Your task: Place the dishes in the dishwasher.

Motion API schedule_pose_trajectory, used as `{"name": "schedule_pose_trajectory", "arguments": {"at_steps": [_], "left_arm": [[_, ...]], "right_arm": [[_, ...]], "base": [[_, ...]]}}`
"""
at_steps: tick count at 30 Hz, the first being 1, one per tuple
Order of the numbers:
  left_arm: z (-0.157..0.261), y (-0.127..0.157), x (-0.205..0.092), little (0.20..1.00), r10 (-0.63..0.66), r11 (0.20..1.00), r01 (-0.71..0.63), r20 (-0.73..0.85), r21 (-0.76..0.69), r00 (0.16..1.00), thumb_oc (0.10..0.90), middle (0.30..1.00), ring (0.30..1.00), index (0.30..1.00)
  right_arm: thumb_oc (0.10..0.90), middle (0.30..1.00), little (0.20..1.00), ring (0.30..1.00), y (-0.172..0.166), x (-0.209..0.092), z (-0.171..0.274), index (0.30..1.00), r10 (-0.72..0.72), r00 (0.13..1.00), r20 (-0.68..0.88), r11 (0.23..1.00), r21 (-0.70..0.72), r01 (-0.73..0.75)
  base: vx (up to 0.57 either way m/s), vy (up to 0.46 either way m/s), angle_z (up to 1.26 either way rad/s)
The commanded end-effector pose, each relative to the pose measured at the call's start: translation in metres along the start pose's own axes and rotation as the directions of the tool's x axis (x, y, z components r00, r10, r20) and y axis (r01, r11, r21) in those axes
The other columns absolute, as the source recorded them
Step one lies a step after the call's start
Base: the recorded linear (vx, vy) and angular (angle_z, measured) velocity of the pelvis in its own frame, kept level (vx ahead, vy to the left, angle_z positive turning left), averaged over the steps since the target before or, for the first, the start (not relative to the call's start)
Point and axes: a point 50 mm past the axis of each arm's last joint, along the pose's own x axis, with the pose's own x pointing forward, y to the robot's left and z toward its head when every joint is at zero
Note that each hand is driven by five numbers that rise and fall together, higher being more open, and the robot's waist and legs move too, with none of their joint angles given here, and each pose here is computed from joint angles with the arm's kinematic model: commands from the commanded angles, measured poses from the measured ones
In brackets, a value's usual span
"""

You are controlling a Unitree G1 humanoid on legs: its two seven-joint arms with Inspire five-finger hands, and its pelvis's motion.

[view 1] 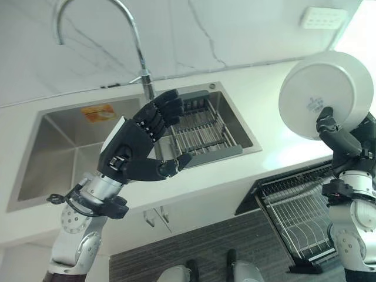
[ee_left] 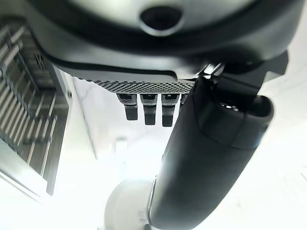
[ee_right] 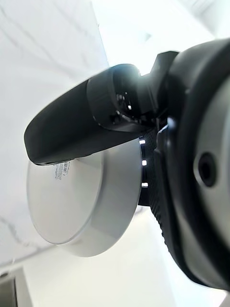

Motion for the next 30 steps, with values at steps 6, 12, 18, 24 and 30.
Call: {"name": "schedule_pose_trajectory", "arguments": {"at_steps": [6,12,18,24,30], "left_arm": [[0.022,-0.039,0.026,0.9,-0.42,0.906,0.422,0.078,-0.012,0.904,0.8,0.9,0.9,0.9],[0.012,-0.059,0.027,0.9,-0.555,0.806,0.556,0.067,-0.203,0.829,0.8,0.9,0.9,0.9],[-0.013,-0.084,0.02,0.9,-0.618,0.721,0.581,0.027,-0.378,0.785,0.8,0.9,0.9,0.9],[-0.051,-0.115,0.005,0.9,-0.667,0.608,0.493,-0.064,-0.622,0.742,0.8,0.9,0.9,0.9],[-0.118,-0.126,-0.043,0.9,-0.522,0.639,0.111,-0.323,-0.761,0.79,0.8,0.9,0.9,0.9]], "right_arm": [[0.4,0.3,0.3,0.3,0.047,0.018,0.054,0.3,0.195,0.91,0.365,0.962,0.111,-0.251],[0.4,0.3,0.3,0.3,0.048,0.018,0.055,0.3,0.168,0.918,0.359,0.957,0.163,-0.239],[0.4,0.3,0.3,0.3,0.053,0.016,0.062,0.3,0.221,0.887,0.405,0.953,0.104,-0.285],[0.4,0.3,0.3,0.3,0.065,0.017,0.07,0.3,0.308,0.838,0.451,0.935,0.018,-0.354],[0.4,0.3,0.3,0.3,0.072,0.022,0.052,0.3,0.346,0.874,0.342,0.929,0.004,-0.37]], "base": [[-0.07,-0.136,-0.55],[-0.08,-0.322,-0.69],[-0.05,-0.307,-0.48],[-0.06,-0.299,-0.12],[-0.08,-0.252,0.02]]}}
